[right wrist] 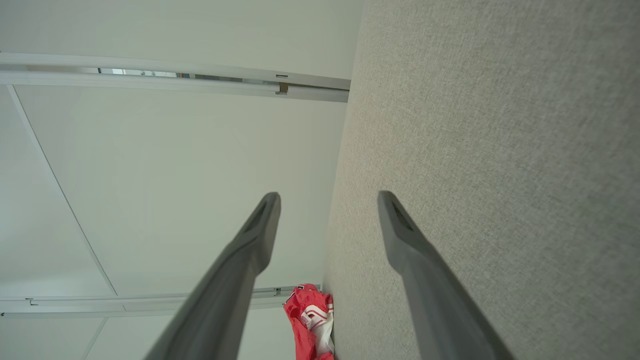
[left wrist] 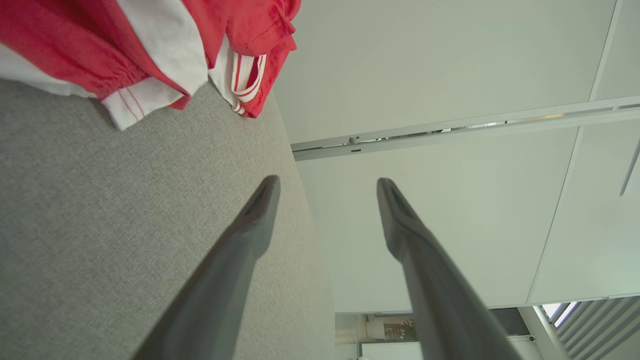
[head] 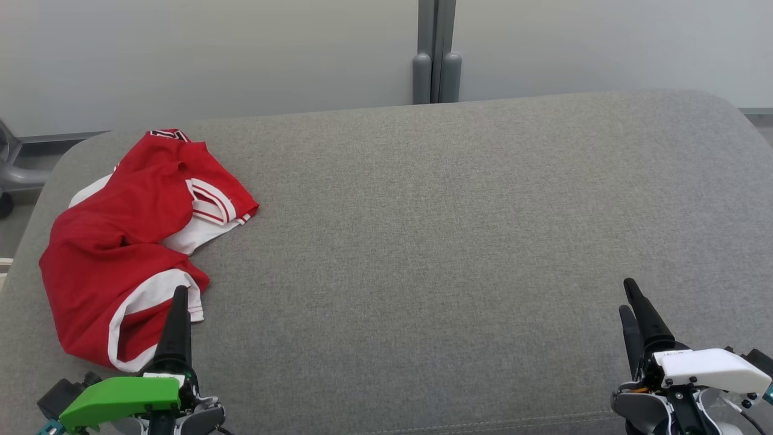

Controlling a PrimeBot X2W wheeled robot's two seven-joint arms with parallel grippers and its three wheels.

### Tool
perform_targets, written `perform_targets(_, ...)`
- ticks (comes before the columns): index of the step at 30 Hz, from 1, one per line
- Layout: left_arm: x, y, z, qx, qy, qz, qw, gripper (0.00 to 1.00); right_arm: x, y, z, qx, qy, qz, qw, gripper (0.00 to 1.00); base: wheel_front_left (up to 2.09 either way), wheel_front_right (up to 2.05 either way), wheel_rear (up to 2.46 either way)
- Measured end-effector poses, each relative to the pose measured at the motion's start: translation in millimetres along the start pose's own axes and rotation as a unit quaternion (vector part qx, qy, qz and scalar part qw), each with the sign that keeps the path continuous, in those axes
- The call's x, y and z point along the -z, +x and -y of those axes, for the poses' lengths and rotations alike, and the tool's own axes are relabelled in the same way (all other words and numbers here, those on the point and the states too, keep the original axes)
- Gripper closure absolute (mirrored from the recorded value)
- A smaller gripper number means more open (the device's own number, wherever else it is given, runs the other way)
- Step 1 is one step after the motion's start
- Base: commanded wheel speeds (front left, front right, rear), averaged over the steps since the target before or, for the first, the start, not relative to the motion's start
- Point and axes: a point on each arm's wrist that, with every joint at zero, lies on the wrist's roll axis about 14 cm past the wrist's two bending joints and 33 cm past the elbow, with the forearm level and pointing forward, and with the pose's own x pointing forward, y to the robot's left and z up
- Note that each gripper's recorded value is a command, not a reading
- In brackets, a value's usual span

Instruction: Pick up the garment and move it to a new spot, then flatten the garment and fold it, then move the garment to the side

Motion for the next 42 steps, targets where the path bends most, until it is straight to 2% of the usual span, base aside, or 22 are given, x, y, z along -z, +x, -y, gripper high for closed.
perform_targets(2, 0.4, 0.2, 1.4, 0.001, 0.007, 0.000, 1.000, 0.00, 0.0, 0.1, -1.6, -0.002, -0.009, 0.000, 1.000, 0.00, 0.00, 0.00, 0.00)
perform_targets(9, 5.7, -0.3, 7.9, 0.004, 0.082, -0.002, 0.997, 0.00, 3.9, 0.9, -14.8, -0.022, -0.074, 0.000, 0.997, 0.00, 0.00, 0.00, 0.00)
perform_targets(17, 9.7, -2.8, 13.0, 0.012, 0.166, -0.001, 0.986, 0.00, 11.7, 0.2, -26.0, -0.042, -0.159, -0.004, 0.986, 0.00, 0.00, 0.00, 0.00)
perform_targets(24, 9.9, -4.5, 15.3, 0.015, 0.236, 0.005, 0.972, 0.00, 20.0, -1.0, -34.6, -0.060, -0.244, -0.010, 0.968, 0.00, 0.00, 0.00, 0.00)
perform_targets(35, 6.0, -9.9, 11.0, 0.011, 0.350, 0.010, 0.937, 0.00, 30.7, -4.2, -39.8, -0.079, -0.346, -0.014, 0.935, 0.00, 0.00, 0.00, 0.00)
perform_targets(36, 4.7, -11.4, 9.7, 0.009, 0.366, 0.012, 0.931, 0.00, 33.4, -4.9, -39.8, -0.082, -0.363, -0.016, 0.928, 0.00, 0.00, 0.00, 0.00)
perform_targets(42, 3.6, -14.4, 8.6, 0.009, 0.407, 0.017, 0.913, 0.00, 38.1, -6.0, -41.1, -0.090, -0.403, -0.017, 0.911, 0.00, 0.00, 0.00, 0.00)
